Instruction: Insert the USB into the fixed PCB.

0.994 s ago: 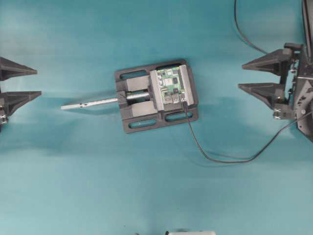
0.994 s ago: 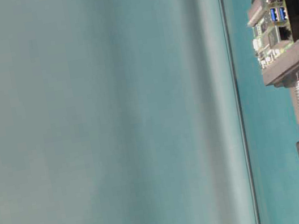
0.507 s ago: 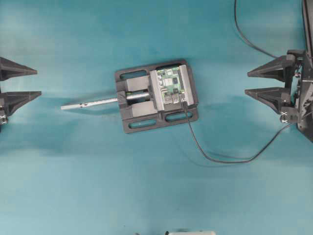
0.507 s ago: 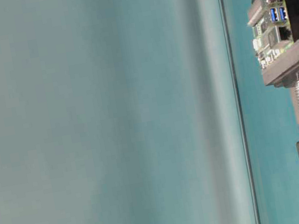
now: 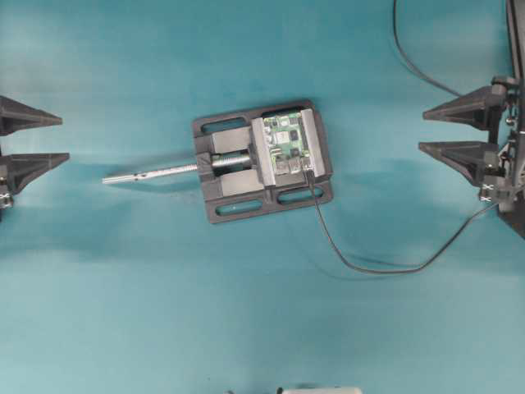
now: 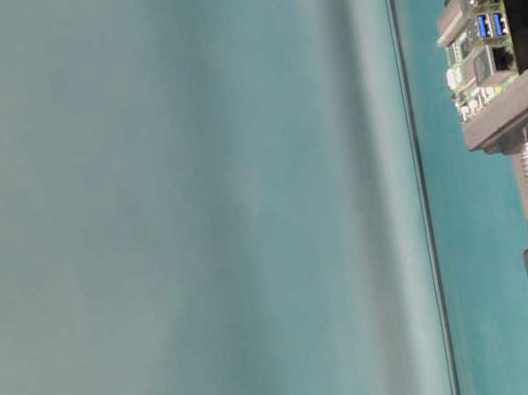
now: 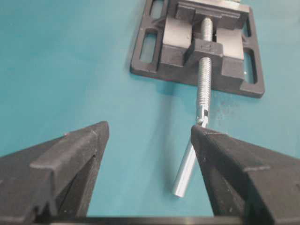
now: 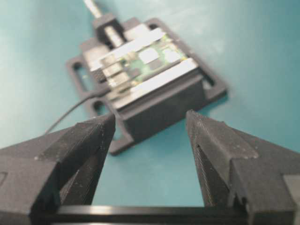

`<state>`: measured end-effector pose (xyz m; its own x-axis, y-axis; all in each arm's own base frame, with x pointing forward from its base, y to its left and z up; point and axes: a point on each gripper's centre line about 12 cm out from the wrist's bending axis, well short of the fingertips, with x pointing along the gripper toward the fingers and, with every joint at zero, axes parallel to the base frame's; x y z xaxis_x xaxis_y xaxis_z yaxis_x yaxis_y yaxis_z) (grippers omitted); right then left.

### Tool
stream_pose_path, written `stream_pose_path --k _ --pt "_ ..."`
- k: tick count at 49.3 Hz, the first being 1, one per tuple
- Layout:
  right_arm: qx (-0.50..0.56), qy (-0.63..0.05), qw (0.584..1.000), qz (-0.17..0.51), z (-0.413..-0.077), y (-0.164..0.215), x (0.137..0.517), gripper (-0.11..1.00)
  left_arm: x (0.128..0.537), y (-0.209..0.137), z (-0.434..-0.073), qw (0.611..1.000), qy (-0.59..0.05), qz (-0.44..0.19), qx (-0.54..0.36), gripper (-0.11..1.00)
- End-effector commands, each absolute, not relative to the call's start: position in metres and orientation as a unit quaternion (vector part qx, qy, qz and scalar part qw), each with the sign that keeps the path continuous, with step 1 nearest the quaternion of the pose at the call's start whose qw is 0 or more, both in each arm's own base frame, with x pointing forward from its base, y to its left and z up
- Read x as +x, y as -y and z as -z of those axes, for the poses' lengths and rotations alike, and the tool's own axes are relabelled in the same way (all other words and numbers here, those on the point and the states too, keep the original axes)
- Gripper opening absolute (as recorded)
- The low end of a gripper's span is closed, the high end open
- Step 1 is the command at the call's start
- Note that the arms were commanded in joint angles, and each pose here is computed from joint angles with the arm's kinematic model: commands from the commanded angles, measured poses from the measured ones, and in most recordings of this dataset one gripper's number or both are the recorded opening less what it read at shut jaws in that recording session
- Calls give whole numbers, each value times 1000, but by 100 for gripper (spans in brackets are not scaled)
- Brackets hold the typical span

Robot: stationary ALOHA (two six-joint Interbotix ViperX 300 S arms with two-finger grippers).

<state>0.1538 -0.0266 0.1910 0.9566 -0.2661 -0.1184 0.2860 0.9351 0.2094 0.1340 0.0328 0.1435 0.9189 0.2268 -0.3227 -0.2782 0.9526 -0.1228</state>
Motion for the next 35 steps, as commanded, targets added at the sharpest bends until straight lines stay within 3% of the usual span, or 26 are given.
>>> stream_pose_path --k 1,35 --pt "117 -37 985 122 -197 23 154 70 136 -33 -148 977 -148 -128 -83 85" --pt "86 -16 990 109 -197 21 147 70 136 -33 -148 977 -148 -128 -83 85"
